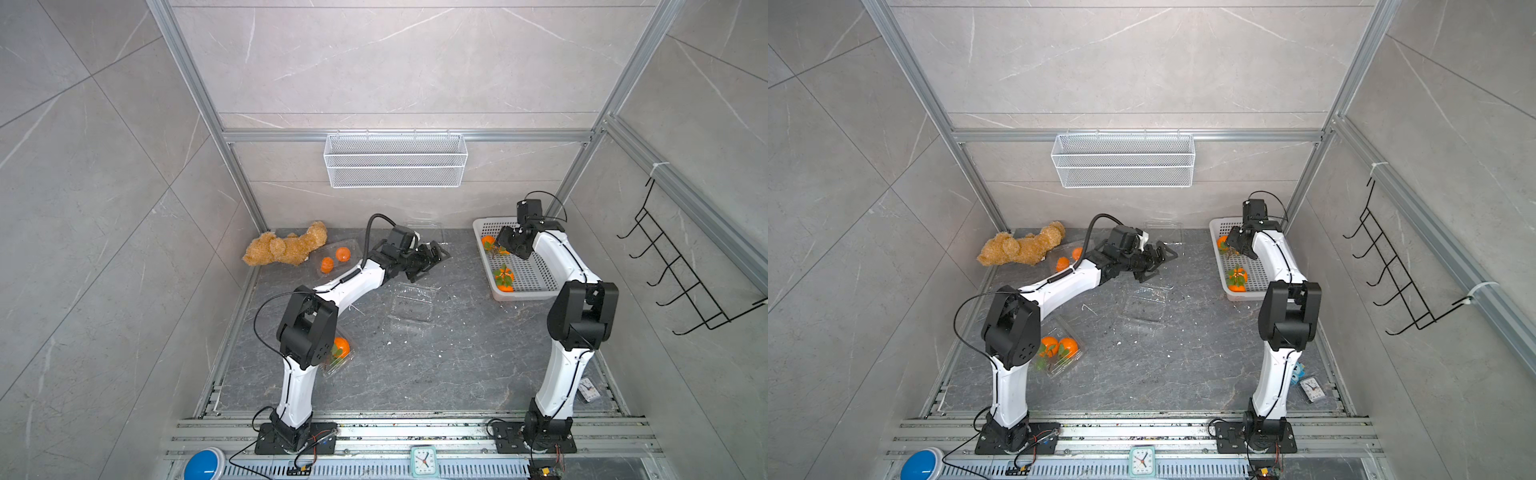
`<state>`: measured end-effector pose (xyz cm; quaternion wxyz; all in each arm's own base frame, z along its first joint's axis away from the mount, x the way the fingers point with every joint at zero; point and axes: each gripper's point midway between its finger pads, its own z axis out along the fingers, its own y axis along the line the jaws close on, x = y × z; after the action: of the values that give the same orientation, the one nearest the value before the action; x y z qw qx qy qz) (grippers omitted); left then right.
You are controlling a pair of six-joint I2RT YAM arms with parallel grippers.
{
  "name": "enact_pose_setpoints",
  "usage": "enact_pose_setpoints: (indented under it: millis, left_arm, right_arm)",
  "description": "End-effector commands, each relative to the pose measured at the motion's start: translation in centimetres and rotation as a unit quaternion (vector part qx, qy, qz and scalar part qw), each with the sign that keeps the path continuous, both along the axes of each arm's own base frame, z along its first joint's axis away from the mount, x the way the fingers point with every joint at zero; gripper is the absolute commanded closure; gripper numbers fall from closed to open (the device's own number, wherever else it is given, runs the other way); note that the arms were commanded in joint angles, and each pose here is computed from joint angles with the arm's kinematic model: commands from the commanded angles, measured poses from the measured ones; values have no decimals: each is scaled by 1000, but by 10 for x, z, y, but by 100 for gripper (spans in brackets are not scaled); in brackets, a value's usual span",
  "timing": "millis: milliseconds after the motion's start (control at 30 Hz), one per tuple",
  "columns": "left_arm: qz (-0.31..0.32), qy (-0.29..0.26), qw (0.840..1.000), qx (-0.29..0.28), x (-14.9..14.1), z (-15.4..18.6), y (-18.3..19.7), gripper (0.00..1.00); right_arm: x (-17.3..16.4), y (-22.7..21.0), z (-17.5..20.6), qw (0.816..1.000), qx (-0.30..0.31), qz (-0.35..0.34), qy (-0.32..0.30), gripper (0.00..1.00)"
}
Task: Take oranges out of containers
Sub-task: Move the packing box to the center of the board.
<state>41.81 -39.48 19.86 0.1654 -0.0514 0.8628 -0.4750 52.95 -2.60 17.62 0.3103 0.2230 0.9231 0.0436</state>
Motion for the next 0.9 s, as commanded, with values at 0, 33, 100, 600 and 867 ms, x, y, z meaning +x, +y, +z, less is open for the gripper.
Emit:
enact_pose_setpoints:
  millis: [0, 33, 100, 600, 867]
  left_arm:
    - [12, -45, 999, 5, -1, 41, 35, 0]
    - [19, -49, 999, 10, 0, 43, 45, 1]
    - [32, -51, 998, 25, 1, 42, 64, 0]
    - [85, 20, 994, 68, -13, -22, 131, 0]
    - [89, 60, 992, 63, -28, -62, 133, 1]
  right_arm:
    - [-16, 25, 30, 999, 20, 23, -25, 18]
    - [-21, 33, 33, 999, 21, 31, -27, 14]
    - [-31, 53, 37, 998, 23, 52, -29, 8]
    - [-163, 222, -73, 968, 66, 219, 107, 17]
    - [-182, 247, -115, 959, 51, 238, 146, 35]
